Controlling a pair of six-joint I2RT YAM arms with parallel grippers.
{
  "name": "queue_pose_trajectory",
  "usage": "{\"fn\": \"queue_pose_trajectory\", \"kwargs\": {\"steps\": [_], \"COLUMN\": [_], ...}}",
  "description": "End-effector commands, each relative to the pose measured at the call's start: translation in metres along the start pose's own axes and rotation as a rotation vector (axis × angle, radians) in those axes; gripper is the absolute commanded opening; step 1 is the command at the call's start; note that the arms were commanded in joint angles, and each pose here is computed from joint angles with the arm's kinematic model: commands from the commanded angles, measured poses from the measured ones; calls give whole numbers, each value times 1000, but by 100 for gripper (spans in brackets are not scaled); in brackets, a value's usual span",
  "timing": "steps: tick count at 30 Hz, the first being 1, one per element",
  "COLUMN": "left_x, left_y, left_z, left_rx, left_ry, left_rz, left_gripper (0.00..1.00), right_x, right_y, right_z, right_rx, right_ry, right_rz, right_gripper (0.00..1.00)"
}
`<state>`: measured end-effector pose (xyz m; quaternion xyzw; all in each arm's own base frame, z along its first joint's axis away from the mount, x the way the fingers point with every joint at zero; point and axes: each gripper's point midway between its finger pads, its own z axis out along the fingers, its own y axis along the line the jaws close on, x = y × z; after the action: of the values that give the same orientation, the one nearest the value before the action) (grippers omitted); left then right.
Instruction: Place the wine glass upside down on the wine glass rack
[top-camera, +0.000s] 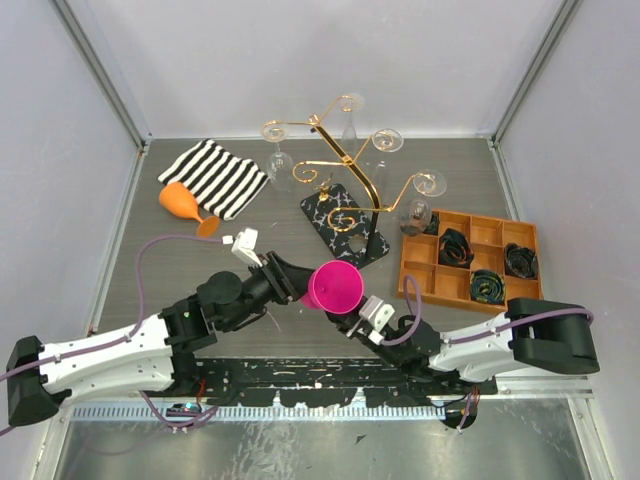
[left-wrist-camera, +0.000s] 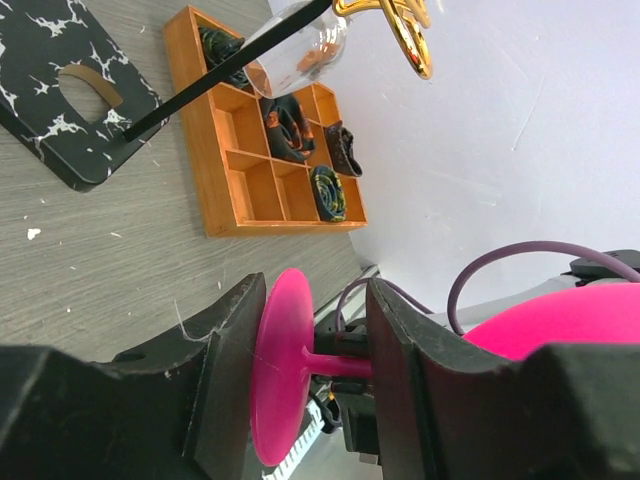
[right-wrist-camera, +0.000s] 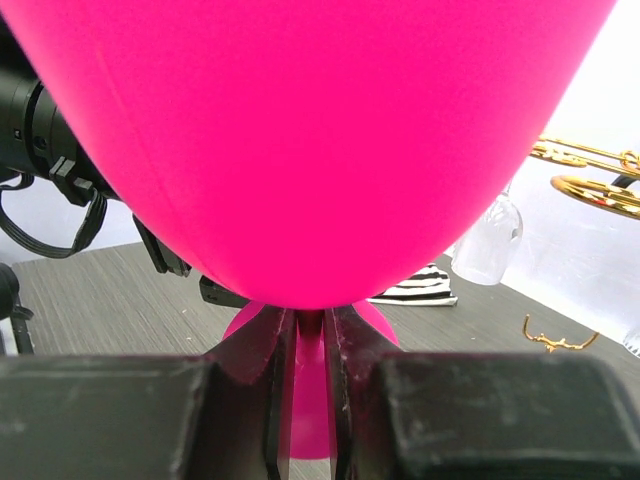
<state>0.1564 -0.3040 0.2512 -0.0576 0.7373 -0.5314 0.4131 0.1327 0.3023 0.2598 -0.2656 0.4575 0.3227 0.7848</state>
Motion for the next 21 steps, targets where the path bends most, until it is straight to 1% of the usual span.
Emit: {"fn": "queue_pose_trajectory", "kwargs": {"steps": [1, 5, 13, 21], "left_x": [3, 0, -4, -7], "left_y": [-2, -5, -2, -1], "left_z": [-6, -11, -15, -16], "left_rx": [28, 34, 22, 17], "left_ry": [8, 5, -9, -21], "left_rz": [-25, -33, -27, -33], "left_gripper": [50, 48, 49, 51], "right_x": [-54, -61, -78, -73], "right_y": [-12, -14, -15, -16], "right_z": [16, 19, 17, 15], "right_rx": [67, 76, 63, 67], "right_ry": [-186, -206, -256, -243], "right_rz": [57, 72, 115, 113], "right_gripper": [5, 4, 5, 5]}}
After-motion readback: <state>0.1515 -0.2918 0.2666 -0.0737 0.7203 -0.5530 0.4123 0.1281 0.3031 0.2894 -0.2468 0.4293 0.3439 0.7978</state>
